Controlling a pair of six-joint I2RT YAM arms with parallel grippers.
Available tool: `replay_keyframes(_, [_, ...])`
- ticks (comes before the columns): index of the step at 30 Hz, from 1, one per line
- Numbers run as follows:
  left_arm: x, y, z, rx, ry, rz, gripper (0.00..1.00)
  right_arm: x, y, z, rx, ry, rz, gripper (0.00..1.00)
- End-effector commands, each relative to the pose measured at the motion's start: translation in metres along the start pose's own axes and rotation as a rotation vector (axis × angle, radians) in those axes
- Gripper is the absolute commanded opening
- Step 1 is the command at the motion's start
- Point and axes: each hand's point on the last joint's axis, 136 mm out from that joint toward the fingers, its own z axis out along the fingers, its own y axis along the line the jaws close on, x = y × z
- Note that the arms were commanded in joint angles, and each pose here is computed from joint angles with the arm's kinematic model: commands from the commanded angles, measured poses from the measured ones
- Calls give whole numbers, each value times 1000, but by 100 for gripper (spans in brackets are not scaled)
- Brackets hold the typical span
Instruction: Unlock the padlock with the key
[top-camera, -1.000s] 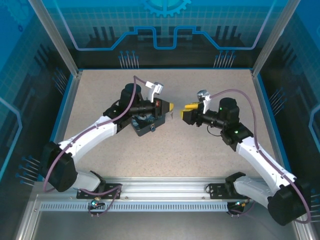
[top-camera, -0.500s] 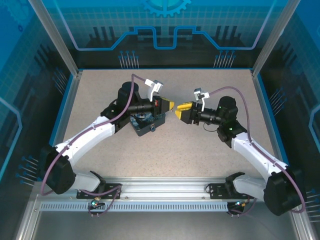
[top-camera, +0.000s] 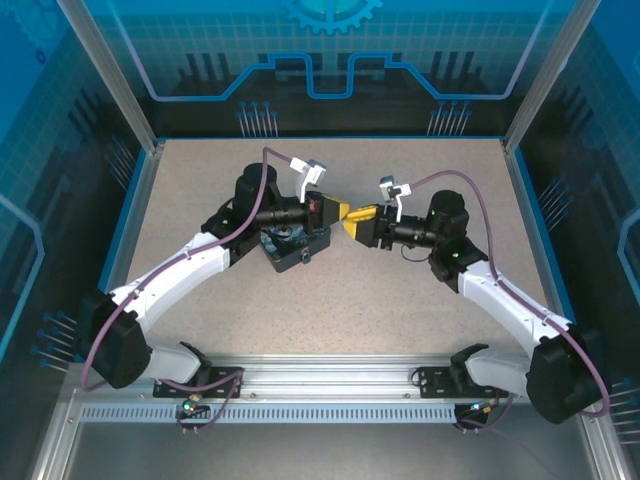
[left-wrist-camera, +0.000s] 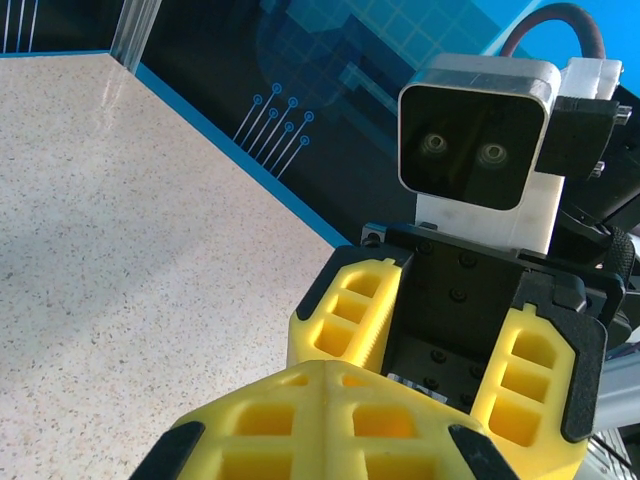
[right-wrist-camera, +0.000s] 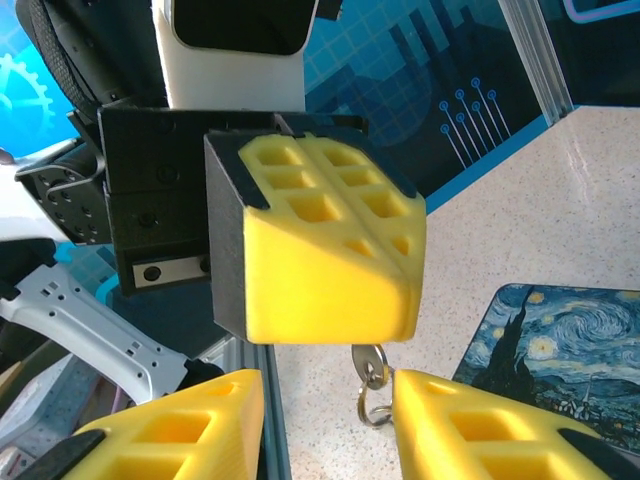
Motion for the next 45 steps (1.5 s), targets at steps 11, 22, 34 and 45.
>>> replay_keyframes(11, [-13, -17, -2, 68, -46, -4, 0, -16, 8, 8, -19, -33, -35, 23])
replay_keyframes(22, [-8, -16, -1, 73, -33, -9, 0, -22, 8, 6, -5, -57, -37, 19])
replay_keyframes(34, [-2, -16, -1, 78, -13, 7, 0, -28, 8, 3, 7, -78, -19, 6])
replay_keyframes(45, [-6, -6, -10, -10, -40, 36, 42, -9, -7, -1, 89, -21, 13, 0])
